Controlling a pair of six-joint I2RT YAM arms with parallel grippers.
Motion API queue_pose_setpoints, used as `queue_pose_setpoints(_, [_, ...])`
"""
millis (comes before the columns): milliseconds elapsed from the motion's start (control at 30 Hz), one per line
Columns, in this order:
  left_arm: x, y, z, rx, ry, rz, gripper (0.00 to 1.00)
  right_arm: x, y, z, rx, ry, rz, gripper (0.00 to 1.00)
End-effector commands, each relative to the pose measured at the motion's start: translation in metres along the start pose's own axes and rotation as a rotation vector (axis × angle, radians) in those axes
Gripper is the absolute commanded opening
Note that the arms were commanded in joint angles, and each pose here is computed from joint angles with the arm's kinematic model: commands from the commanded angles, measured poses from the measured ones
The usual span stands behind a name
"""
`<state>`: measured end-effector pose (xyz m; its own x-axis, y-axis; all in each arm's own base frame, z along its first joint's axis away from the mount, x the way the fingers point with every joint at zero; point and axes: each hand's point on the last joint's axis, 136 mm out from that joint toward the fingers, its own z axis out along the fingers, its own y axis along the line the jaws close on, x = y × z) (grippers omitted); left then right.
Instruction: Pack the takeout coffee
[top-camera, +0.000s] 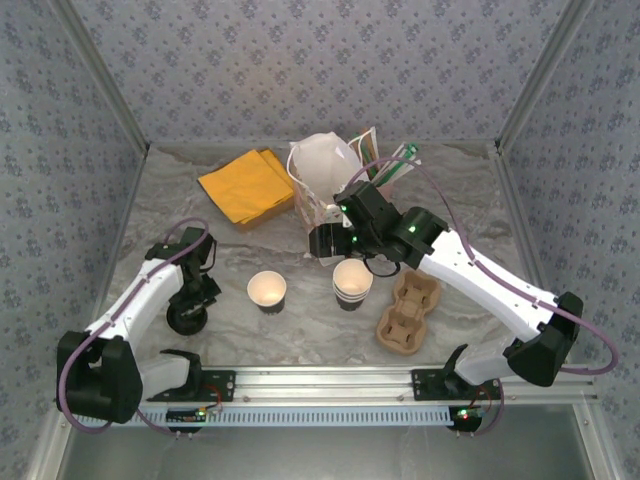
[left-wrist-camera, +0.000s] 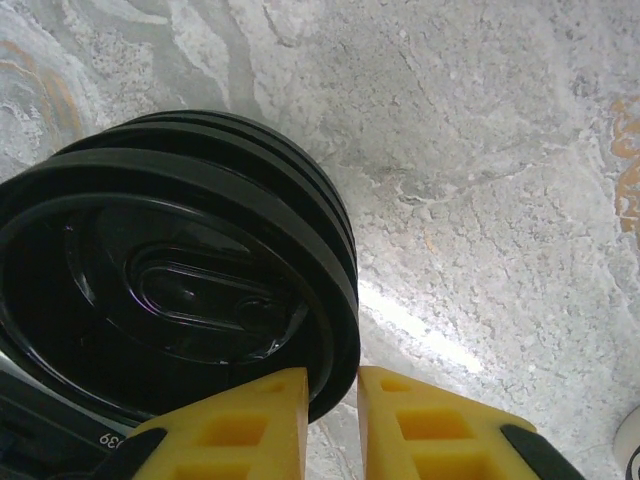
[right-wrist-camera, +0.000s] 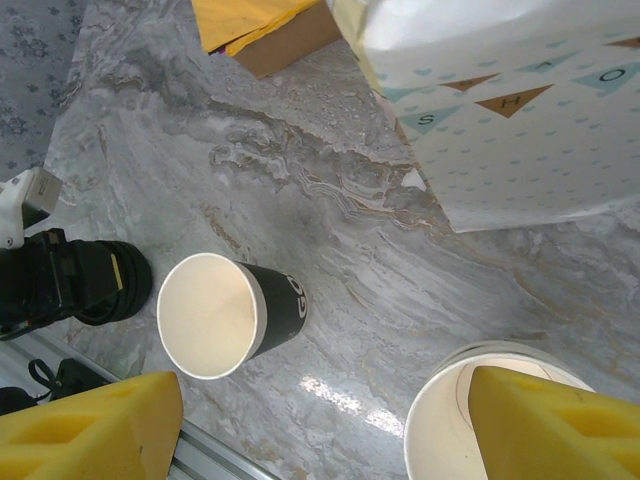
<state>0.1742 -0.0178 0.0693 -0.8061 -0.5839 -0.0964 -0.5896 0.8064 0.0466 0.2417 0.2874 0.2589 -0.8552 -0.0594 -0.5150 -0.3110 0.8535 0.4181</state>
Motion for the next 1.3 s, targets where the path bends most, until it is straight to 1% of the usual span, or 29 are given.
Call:
queue_pose_setpoints(0, [-0.001,0.007,-0.001,-0.029,-0.001,-0.013,0.17,-0.003,0.001,-0.010,-0.023,-0.023,-0.014,0.77])
queue_pose_setpoints(33, [0.000,0.007,-0.002,-0.029,-0.001,-0.016,0.17,-0.003,0.000,-0.010,-0.024,-0.023,-0.012,0.77])
queue_pose_setpoints(100, [0.000,0.007,-0.002,-0.028,0.000,-0.016,0.10,-0.003,0.000,-0.010,-0.028,-0.025,-0.010,0.77])
queue_pose_setpoints(133, [-0.001,0.007,-0.002,-0.032,-0.001,-0.019,0.10,-0.003,-0.001,-0.010,-0.028,-0.025,-0.009,0.77])
queue_pose_setpoints(167, [-0.001,0.008,-0.002,-0.035,-0.002,-0.017,0.14,-0.003,-0.001,-0.010,-0.028,-0.025,-0.009,0.77])
queue_pose_setpoints(200, [-0.001,0.009,-0.001,-0.043,0.000,-0.018,0.21,-0.003,-0.001,-0.010,-0.028,-0.024,-0.008,0.77])
queue_pose_setpoints(267, [-0.002,0.010,-0.002,-0.054,-0.001,-0.017,0.27,-0.003,-0.001,-0.010,-0.031,-0.023,-0.008,0.77])
queue_pose_setpoints(300, [-0.003,0.010,-0.002,-0.055,-0.007,-0.019,0.33,-0.002,-0.001,-0.010,-0.030,-0.022,-0.008,0.77])
queue_pose_setpoints(367, [-0.004,0.010,-0.002,-0.054,-0.015,-0.021,0.35,-0.002,-0.002,-0.011,-0.031,-0.026,-0.006,0.77])
queue_pose_setpoints(400, [-0.004,0.009,-0.002,-0.046,-0.017,-0.019,0.39,-0.002,-0.003,-0.010,-0.029,-0.025,-0.005,0.77])
queue_pose_setpoints(433, [-0.003,0.009,0.000,-0.045,-0.016,-0.018,0.40,-0.001,-0.005,-0.010,-0.027,-0.024,-0.003,0.77])
queue_pose_setpoints(533, [-0.005,0.007,0.003,-0.042,-0.018,-0.009,0.40,-0.001,-0.006,-0.012,-0.031,-0.026,0.001,0.77])
queue_pose_setpoints(767, [-0.008,0.007,0.011,-0.067,-0.016,0.012,0.32,-0.001,-0.009,-0.013,-0.031,-0.027,0.009,0.77])
queue_pose_setpoints(867, [-0.008,0.007,0.011,-0.068,-0.017,0.012,0.26,-0.002,-0.009,-0.014,-0.033,-0.029,0.009,0.77])
queue_pose_setpoints(933, [-0.008,0.007,0.009,-0.062,-0.023,0.010,0.23,-0.002,-0.009,-0.014,-0.033,-0.028,0.009,0.77])
queue_pose_setpoints(1000, [-0.008,0.008,0.008,-0.062,-0.025,0.005,0.16,-0.002,-0.009,-0.014,-0.034,-0.028,0.011,0.77])
queue_pose_setpoints(1033, [-0.008,0.008,0.007,-0.061,-0.027,0.002,0.14,-0.003,-0.009,-0.014,-0.036,-0.030,0.010,0.77])
queue_pose_setpoints(1267, [-0.006,0.012,-0.013,-0.048,-0.035,-0.027,0.09,-0.005,-0.007,-0.013,-0.046,-0.035,0.010,0.77])
